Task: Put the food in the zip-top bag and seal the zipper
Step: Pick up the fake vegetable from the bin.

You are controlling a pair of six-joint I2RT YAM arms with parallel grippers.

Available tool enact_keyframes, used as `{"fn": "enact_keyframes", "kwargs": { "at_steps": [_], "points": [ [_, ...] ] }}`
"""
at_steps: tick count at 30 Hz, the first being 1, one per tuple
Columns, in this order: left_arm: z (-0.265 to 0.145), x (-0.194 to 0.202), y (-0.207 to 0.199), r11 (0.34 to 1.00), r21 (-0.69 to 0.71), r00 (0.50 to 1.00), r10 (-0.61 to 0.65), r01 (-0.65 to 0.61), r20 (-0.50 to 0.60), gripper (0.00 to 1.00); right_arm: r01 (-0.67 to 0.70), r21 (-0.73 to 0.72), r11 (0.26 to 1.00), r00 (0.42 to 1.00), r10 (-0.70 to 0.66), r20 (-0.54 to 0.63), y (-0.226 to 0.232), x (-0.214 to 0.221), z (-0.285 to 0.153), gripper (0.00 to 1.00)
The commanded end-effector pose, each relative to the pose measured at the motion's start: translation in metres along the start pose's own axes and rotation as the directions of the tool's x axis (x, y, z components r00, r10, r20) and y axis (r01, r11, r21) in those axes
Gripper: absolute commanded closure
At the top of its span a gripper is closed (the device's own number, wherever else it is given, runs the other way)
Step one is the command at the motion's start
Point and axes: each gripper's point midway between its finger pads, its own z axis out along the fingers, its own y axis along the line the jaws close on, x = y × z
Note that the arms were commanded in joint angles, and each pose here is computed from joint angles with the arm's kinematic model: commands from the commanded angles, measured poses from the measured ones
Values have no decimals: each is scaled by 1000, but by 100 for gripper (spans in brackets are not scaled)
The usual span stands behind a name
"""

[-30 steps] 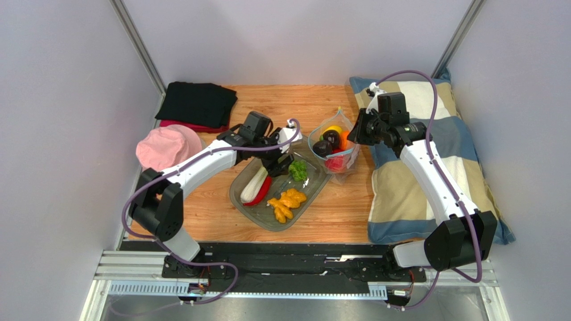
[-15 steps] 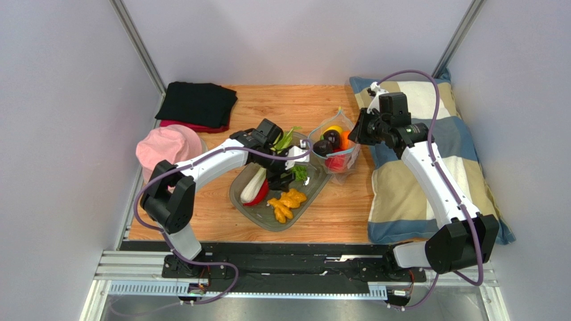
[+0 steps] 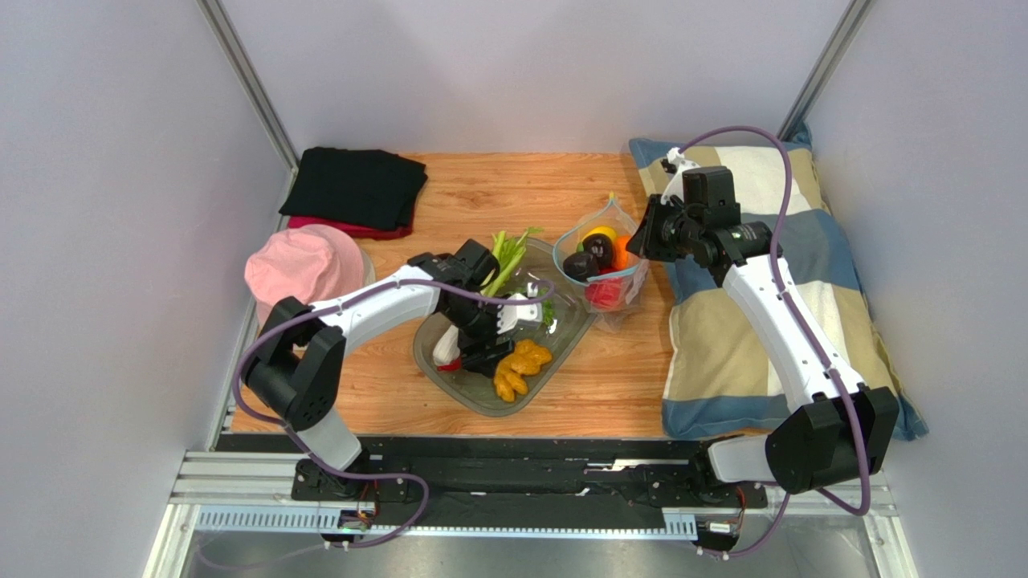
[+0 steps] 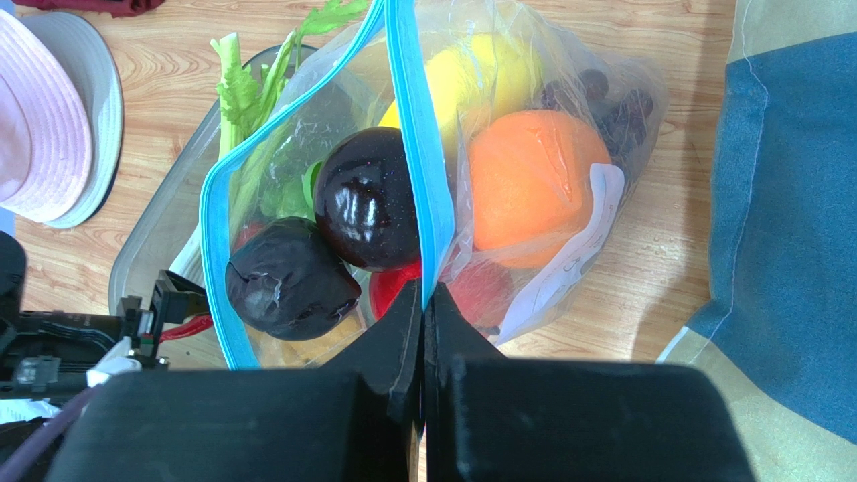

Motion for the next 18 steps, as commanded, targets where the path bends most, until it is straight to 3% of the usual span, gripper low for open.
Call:
{"fn": "enact_keyframes", "kwargs": {
  "at_steps": [1,9,18],
  "points": [
    [-1,-5,33,979,-131,987,160,-159,-5,21,15,-21,1000,999,-14,42,5,-9,-5,100],
    [7,-4,39,975,-133,984,178,-177,-5,27,15,-11,1000,999,-15,41,2,-6,-6,100],
    [13,6,16,976,-27,975,216,-217,-50,27,15,-8,1000,999,-14,44,1,-7,-6,100]
  ]
}}
